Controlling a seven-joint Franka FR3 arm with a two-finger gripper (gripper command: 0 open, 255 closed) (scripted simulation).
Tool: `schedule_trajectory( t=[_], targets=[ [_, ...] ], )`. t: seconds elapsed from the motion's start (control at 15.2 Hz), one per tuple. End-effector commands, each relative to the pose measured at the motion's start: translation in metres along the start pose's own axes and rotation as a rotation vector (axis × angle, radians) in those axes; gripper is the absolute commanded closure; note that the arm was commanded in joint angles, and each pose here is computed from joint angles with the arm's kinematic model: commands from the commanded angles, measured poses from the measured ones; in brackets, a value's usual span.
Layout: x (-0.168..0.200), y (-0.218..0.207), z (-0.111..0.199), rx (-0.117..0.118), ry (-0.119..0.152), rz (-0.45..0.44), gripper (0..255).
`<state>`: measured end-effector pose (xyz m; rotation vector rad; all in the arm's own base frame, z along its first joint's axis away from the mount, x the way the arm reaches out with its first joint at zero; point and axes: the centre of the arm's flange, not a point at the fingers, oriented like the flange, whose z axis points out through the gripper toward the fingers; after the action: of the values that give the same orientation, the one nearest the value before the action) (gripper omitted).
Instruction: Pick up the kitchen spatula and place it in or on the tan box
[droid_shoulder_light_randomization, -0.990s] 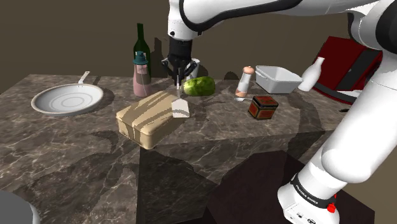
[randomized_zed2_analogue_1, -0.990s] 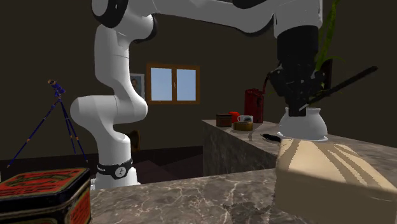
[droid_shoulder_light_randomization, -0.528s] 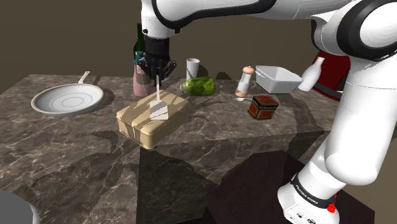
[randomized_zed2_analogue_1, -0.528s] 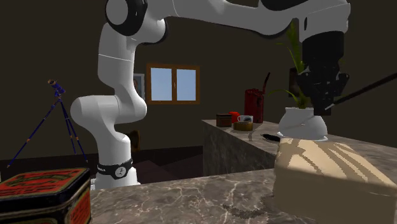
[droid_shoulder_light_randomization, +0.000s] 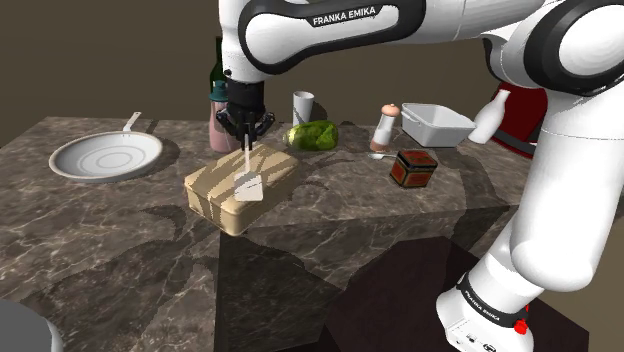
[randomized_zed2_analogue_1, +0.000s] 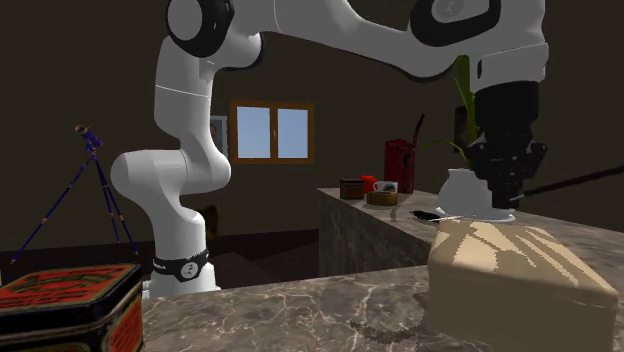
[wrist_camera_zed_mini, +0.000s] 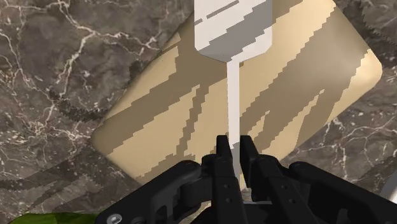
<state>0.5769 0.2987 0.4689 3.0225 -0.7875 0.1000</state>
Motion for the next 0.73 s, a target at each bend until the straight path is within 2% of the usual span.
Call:
schedule_trajectory(
  t=[0.0,0.33,0.66],
  targets=[
    [-0.001,0.001,0.011,0.000,0.000,0.000,255],
    [-0.003,0.001,0.037,0.000,0.000,0.000,255],
    [-0.003,0.001,0.037,0.000,0.000,0.000,255]
  ],
)
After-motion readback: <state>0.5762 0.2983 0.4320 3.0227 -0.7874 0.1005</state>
